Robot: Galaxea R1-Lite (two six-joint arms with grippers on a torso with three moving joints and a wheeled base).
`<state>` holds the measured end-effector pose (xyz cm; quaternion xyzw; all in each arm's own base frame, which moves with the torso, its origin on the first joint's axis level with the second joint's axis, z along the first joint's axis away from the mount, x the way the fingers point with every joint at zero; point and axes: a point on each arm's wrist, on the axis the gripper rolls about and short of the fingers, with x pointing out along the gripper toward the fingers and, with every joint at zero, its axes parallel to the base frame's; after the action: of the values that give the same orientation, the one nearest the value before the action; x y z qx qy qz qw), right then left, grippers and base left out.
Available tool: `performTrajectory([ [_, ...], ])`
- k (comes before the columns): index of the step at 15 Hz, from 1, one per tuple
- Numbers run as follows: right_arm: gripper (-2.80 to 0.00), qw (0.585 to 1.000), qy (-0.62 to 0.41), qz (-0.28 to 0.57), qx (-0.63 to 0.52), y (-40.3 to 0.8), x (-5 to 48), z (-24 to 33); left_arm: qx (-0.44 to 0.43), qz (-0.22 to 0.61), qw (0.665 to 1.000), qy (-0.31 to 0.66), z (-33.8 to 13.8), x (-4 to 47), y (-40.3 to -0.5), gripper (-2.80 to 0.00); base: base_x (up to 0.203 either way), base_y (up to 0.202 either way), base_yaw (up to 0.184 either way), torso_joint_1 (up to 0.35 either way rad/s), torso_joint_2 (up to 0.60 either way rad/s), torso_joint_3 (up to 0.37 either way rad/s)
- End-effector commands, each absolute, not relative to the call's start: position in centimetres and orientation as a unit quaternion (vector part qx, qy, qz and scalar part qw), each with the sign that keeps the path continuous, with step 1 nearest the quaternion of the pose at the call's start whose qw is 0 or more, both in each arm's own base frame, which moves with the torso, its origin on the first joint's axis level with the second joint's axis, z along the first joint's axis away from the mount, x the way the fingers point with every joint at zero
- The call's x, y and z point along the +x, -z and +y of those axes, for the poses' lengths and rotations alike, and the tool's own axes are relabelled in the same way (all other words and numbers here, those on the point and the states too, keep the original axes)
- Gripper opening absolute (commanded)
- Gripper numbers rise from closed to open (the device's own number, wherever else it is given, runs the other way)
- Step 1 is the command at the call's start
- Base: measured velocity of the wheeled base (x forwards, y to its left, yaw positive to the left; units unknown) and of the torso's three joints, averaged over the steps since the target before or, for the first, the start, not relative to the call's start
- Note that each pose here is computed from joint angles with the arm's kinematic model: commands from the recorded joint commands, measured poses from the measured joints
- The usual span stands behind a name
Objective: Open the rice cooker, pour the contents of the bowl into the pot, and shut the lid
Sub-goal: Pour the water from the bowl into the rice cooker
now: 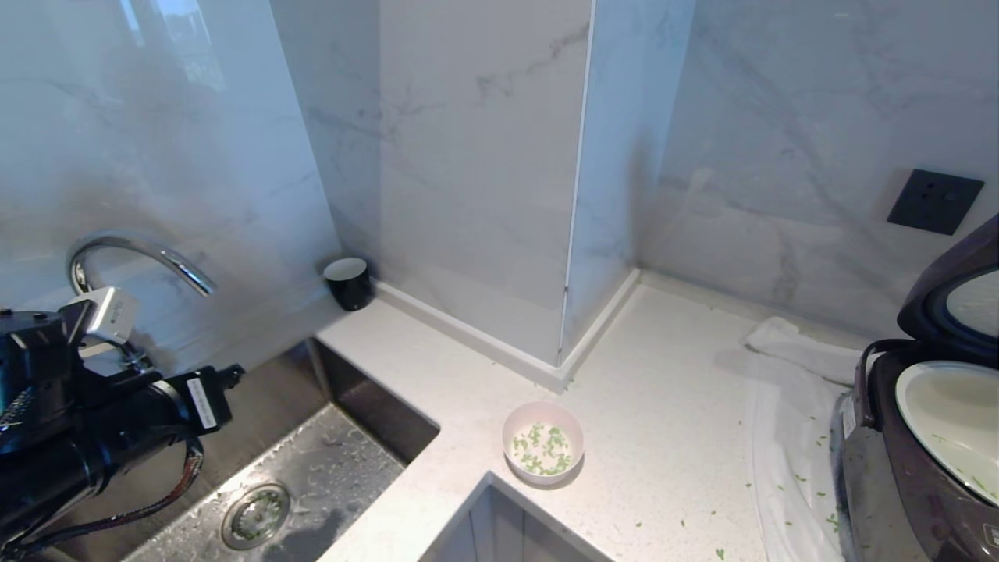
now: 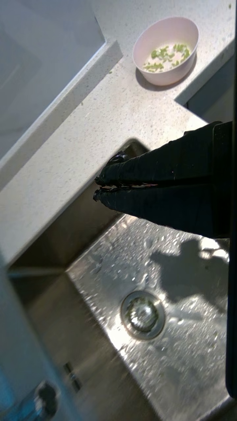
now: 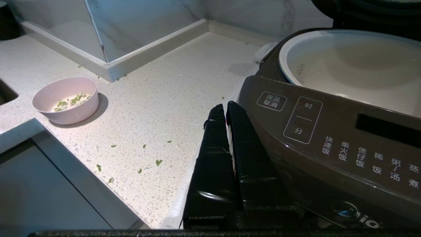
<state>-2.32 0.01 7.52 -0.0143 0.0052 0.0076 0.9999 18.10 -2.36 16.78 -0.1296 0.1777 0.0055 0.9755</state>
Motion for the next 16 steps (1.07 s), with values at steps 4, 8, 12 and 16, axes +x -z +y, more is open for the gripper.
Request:
performTrajectory([
  [4,-2.80,1.000,-0.007,0.005,-0.015,-7.5,-2.3,0.0,-0.040,0.101,0.993,-0.049,-0.4,13.9,-18.3,-2.80,0.000,0.000,0.000,0.000,0.00,0.000],
  [8,-2.80,1.000,-0.006,0.005,-0.015,-7.5,-2.3,0.0,0.000,0.050,0.996,-0.071,-0.1,10.9,-19.1,-2.80,0.000,0.000,0.000,0.000,0.00,0.000],
  [12,-2.80,1.000,-0.006,0.005,-0.015,-7.5,-2.3,0.0,0.011,0.024,0.999,-0.031,0.0,6.8,-18.2,-2.80,0.000,0.000,0.000,0.000,0.00,0.000],
  [16,-2.80,1.000,-0.006,0.005,-0.015,-7.5,-2.3,0.0,0.020,0.010,1.000,-0.019,0.1,2.9,-16.4,-2.80,0.000,0.000,0.000,0.000,0.00,0.000],
])
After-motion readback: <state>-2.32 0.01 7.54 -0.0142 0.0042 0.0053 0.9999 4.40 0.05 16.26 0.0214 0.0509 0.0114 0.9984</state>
